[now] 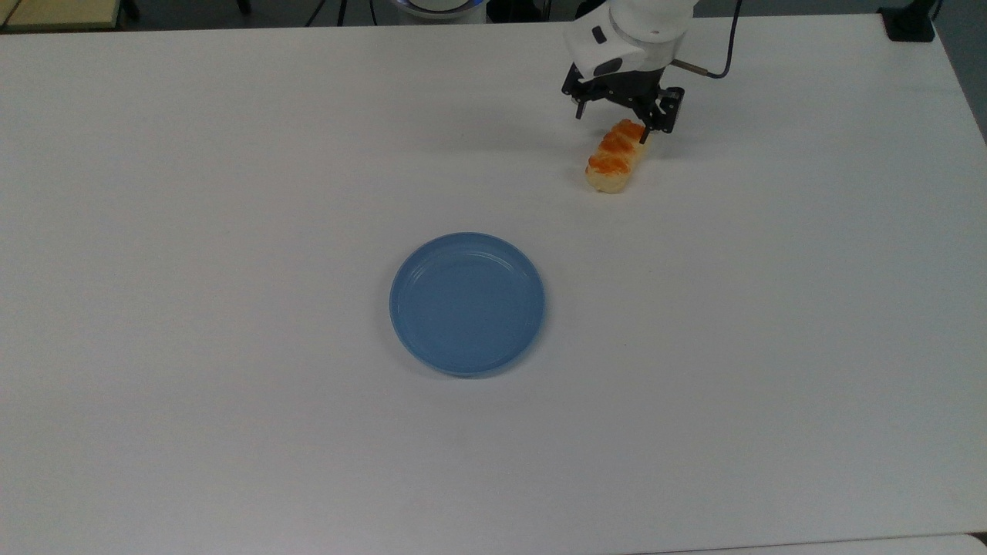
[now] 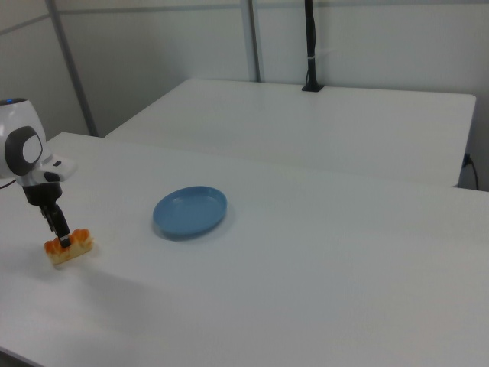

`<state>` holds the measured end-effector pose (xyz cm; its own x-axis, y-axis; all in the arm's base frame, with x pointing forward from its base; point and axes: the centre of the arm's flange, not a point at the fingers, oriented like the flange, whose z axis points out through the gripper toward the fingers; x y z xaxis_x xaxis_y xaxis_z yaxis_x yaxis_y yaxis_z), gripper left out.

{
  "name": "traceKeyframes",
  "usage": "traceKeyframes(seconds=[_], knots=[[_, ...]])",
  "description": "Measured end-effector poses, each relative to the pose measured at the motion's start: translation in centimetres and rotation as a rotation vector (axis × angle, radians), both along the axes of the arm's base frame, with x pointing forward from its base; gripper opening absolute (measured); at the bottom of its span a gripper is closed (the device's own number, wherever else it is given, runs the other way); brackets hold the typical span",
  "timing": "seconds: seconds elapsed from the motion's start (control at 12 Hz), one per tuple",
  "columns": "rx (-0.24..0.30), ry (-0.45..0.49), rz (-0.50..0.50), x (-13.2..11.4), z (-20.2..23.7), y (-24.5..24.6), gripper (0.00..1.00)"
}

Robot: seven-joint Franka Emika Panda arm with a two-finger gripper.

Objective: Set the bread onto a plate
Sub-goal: 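Close the gripper around the bread roll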

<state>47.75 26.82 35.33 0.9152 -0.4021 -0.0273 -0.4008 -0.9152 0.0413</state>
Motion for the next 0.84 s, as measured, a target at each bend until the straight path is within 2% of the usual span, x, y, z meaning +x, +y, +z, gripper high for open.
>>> traceKeyframes(seconds=[0.33, 0.84], knots=[[0.010, 0.021, 0.003, 0.1, -2.9, 1.0, 1.00], [0.030, 0.014, -0.001, 1.6, -3.5, 1.7, 0.96]])
